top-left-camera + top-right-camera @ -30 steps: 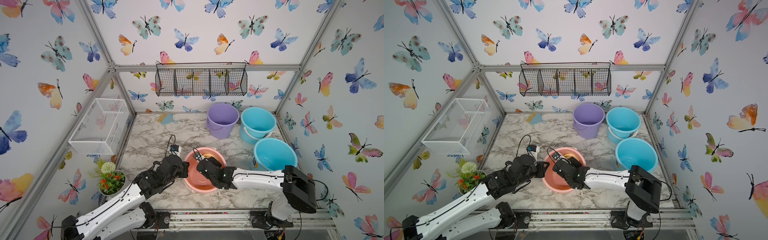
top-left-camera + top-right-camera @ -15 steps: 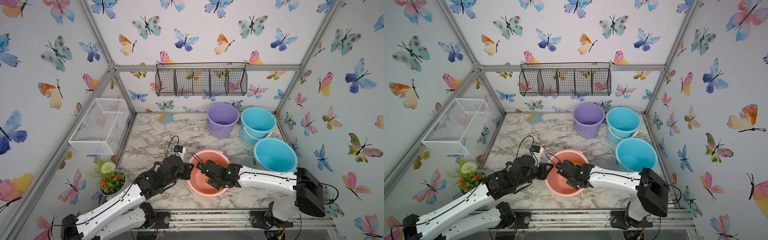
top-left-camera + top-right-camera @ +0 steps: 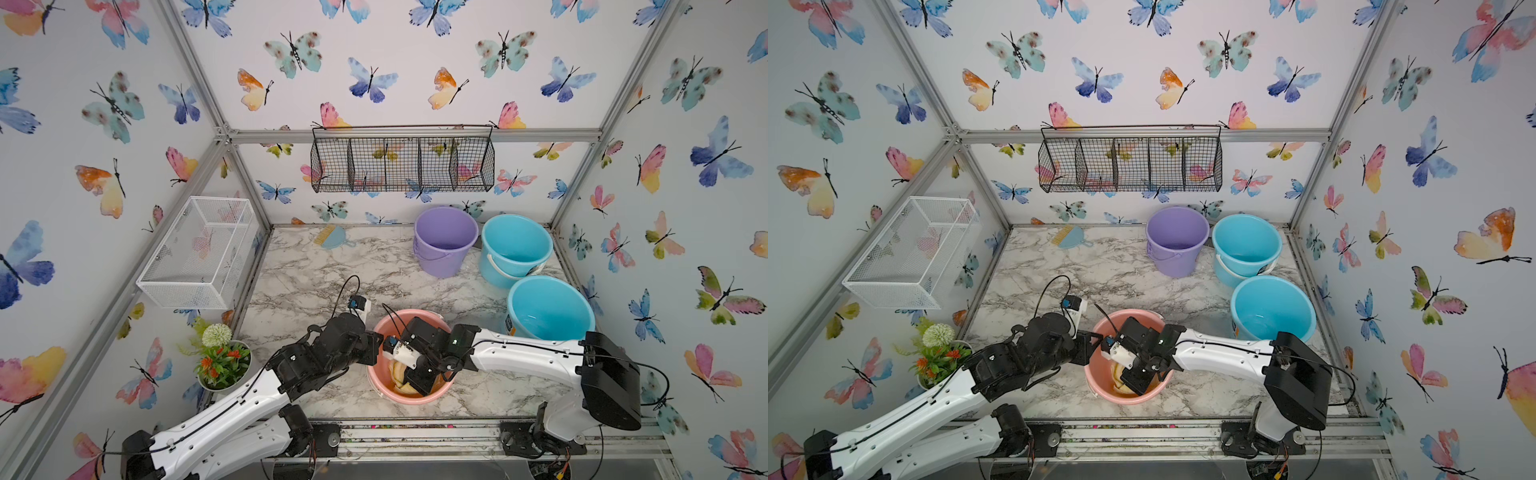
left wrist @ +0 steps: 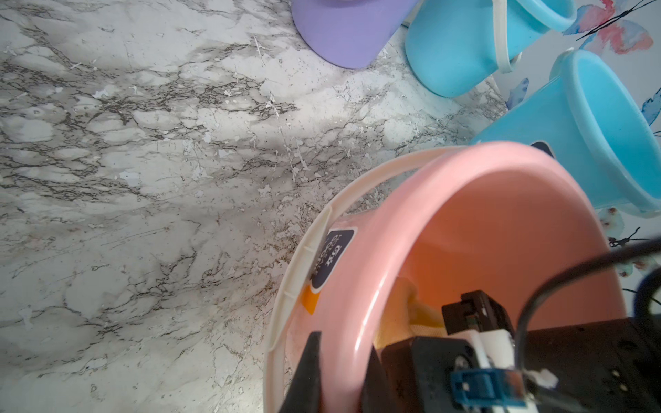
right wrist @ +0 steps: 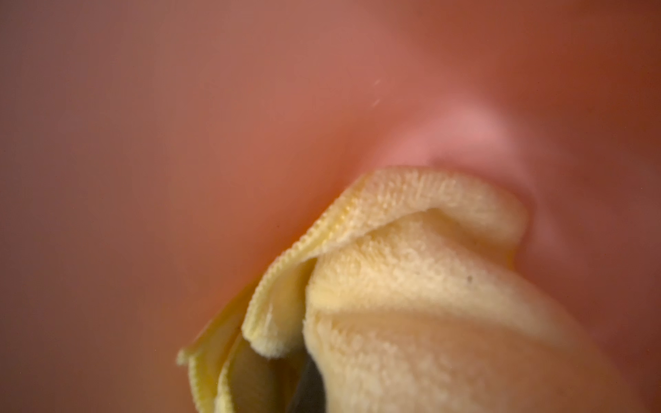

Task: Wipe the inside of the bucket with a cloth
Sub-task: Wipe the dirt from the inside of the bucket.

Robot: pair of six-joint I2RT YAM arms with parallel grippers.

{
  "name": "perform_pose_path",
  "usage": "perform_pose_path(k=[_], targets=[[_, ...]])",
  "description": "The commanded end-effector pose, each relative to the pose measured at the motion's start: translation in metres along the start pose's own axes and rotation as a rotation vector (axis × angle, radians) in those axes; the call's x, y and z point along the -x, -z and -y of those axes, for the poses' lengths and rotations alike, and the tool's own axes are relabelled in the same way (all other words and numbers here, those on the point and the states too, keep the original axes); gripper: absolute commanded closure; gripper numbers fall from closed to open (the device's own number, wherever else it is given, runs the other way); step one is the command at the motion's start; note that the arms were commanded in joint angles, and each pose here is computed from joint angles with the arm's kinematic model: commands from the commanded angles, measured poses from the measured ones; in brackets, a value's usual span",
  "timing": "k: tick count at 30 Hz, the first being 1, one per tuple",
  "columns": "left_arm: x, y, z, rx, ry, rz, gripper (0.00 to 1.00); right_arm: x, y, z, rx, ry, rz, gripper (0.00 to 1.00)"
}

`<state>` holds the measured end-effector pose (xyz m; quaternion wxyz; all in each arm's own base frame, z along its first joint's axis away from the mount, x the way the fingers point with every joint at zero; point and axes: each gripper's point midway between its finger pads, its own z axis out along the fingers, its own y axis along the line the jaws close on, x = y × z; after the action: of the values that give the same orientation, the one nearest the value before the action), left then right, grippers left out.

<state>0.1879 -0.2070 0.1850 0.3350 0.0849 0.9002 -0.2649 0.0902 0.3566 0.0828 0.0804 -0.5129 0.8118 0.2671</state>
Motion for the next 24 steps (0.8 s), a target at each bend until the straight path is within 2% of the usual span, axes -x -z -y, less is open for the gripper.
perform_pose_path(k=[1, 5, 9, 15, 20, 24], targets=[[0.016, 0.004, 0.0, 0.001, 0.028, 0.078, 1.0, 0.021, -0.005, -0.027, 0.161, 0.005, 0.108, 0.98], [0.016, 0.003, 0.0, 0.0, 0.031, 0.078, 1.0, 0.043, -0.012, -0.012, 0.092, -0.01, 0.22, 0.98], [0.013, 0.001, -0.001, 0.002, 0.031, 0.069, 1.0, 0.066, -0.014, 0.016, -0.053, -0.042, 0.361, 0.98], [0.013, 0.001, -0.002, 0.002, 0.038, 0.072, 1.0, 0.091, 0.004, 0.057, -0.272, -0.124, 0.569, 0.98], [0.012, -0.001, 0.0, -0.005, 0.039, 0.065, 1.0, 0.105, 0.021, 0.076, -0.371, -0.145, 0.735, 0.98], [0.013, -0.001, 0.001, -0.01, 0.043, 0.065, 1.0, 0.113, 0.024, 0.091, -0.472, -0.13, 0.78, 0.98]])
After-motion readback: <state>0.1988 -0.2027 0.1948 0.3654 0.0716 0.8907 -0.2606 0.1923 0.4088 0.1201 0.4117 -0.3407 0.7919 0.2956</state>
